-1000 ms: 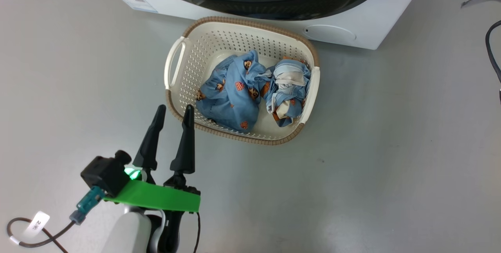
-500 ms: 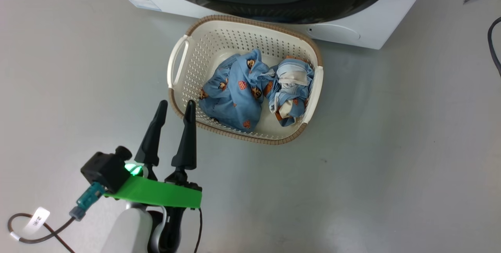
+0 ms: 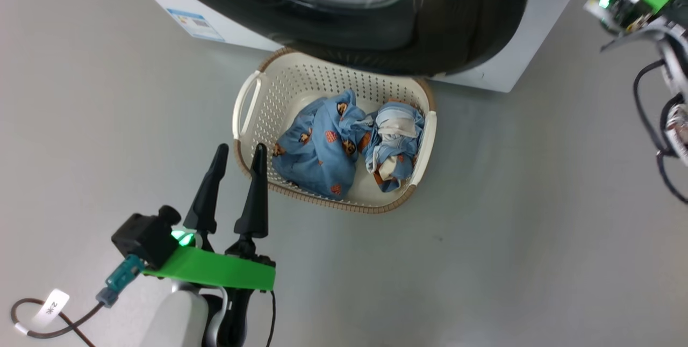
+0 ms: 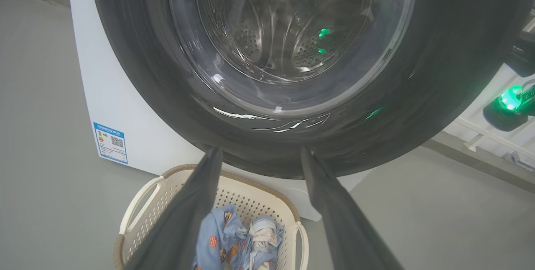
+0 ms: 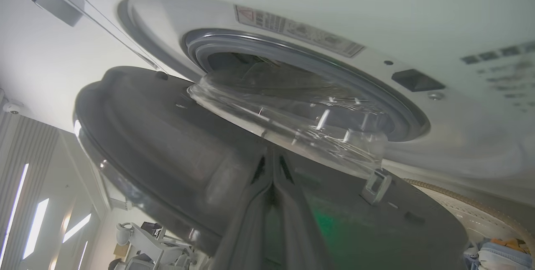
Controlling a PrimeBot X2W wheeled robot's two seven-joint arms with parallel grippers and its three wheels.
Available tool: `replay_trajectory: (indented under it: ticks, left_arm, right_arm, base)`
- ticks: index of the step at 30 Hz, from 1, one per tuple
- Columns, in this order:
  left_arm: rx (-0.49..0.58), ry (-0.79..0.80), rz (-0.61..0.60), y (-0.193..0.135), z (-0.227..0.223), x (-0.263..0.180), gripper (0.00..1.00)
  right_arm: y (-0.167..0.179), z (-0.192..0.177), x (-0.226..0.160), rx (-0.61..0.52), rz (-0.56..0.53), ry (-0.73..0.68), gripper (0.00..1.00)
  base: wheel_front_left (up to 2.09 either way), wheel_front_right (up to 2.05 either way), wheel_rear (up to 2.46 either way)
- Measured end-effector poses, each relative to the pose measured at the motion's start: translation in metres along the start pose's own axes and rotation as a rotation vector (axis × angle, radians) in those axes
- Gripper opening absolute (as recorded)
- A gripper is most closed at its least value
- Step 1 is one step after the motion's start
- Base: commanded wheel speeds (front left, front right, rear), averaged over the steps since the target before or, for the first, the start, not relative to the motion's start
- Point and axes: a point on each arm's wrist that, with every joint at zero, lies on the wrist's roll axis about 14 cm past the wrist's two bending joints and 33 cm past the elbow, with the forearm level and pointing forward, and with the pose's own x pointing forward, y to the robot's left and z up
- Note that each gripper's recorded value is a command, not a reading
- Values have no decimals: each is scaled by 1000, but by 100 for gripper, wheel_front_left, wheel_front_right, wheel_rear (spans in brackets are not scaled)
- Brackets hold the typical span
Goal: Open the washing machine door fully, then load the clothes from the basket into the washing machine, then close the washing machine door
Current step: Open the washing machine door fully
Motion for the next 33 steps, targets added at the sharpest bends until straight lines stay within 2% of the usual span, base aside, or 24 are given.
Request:
replay_trajectory:
  ticks: [18,33]
  left_arm:
    - [25,-21,-10,-9,9,-33,100]
    - [28,-48,9,-5,18,-58,100]
  right_arm:
    - [32,-63,-18,24,-4,131,0]
    - [61,-122,-24,54,38,252,0]
  base:
    - [0,0,0]
    - [0,0,0]
